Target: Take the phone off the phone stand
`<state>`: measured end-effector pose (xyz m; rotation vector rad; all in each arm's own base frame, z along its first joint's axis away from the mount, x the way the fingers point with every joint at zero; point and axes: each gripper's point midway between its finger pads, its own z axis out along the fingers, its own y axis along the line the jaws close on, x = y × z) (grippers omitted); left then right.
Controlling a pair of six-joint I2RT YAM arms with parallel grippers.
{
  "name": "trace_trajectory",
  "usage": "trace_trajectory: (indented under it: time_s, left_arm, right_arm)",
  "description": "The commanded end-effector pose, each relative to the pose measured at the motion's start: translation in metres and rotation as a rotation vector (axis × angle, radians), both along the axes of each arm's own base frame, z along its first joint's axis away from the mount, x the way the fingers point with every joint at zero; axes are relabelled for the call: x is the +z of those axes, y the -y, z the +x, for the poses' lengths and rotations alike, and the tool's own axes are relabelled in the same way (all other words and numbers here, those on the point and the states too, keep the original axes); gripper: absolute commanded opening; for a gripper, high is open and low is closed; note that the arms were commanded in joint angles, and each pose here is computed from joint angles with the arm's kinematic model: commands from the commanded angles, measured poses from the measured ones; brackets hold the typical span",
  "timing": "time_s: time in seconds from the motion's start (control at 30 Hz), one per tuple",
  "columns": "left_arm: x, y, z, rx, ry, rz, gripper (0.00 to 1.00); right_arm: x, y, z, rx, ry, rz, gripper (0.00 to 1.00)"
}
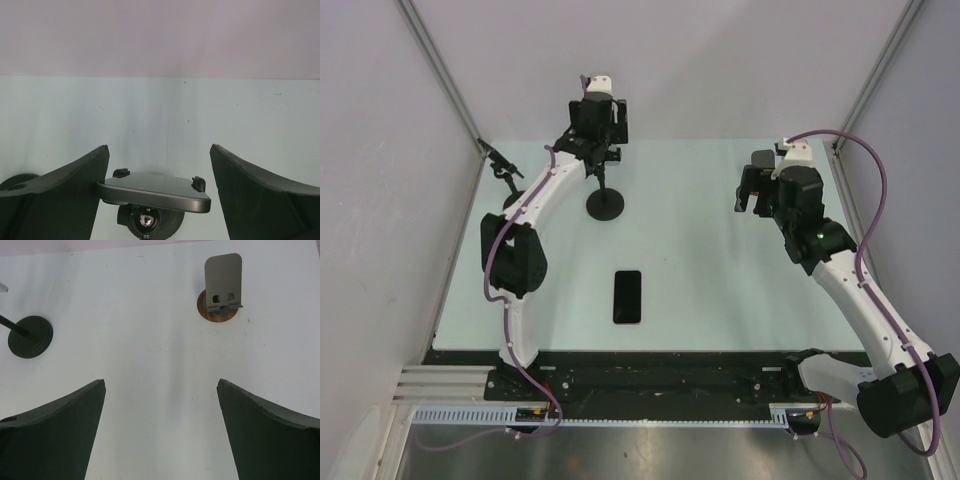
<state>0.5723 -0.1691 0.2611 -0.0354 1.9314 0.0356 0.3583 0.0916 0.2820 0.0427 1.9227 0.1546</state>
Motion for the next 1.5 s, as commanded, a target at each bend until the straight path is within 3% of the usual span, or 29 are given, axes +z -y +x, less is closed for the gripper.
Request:
trace_trajectory:
  time_s: [0.0, 0.2, 0.27, 0.4, 0.53, 0.8, 0.93, 1.2, 1.3, 1.33, 1.47]
  left_arm:
    - [0.020, 0.016, -0.002, -0.092, 0.033, -0.058, 0.85]
    - [0.020, 0.035, -0.019, -0.215, 0.007, -0.104, 0.58]
    - [0.031, 0.050, -0.027, -0.309, 0.012, -0.137, 0.44]
    - [0.053, 0.084, -0.047, -0.520, 0.030, -0.185, 0.27]
    - [0.075, 0.126, -0.083, -0.789, 0.064, -0.187, 0.22]
    - [0.085, 0.223, -0.201, -1.376, 0.105, -0.172, 0.21]
    - [0.081, 0.250, -0.245, -1.549, 0.082, -0.209, 0.21]
    - [0.067, 0.262, -0.292, -1.708, 0.063, -0.209, 0.40]
    - [0.067, 0.258, -0.298, -1.714, 0.063, -0.205, 0.55]
    - [0.066, 0.257, -0.299, -1.713, 0.063, -0.203, 0.68]
    - [0.078, 0.250, -0.303, -1.691, 0.084, -0.194, 0.87]
  right_arm:
    - [0.011, 0.000, -0.005, 0.010, 0.034, 0.004, 1.00]
    - [0.010, -0.002, -0.004, 0.017, 0.035, 0.010, 1.00]
    - [0.010, -0.002, -0.003, 0.018, 0.038, 0.011, 1.00]
    - [0.013, -0.004, -0.003, 0.024, 0.046, 0.016, 0.99]
    - [0.014, -0.004, -0.004, 0.029, 0.052, 0.016, 0.99]
    - [0.026, -0.007, -0.014, 0.078, 0.102, 0.013, 0.99]
    - [0.030, -0.002, -0.022, 0.077, 0.120, -0.004, 0.99]
    - [0.036, 0.012, -0.046, 0.059, 0.158, -0.017, 0.99]
    - [0.039, 0.014, -0.054, 0.063, 0.167, -0.018, 0.99]
    - [0.039, 0.014, -0.056, 0.066, 0.167, -0.017, 0.99]
    - [0.043, 0.012, -0.067, 0.107, 0.179, -0.026, 0.99]
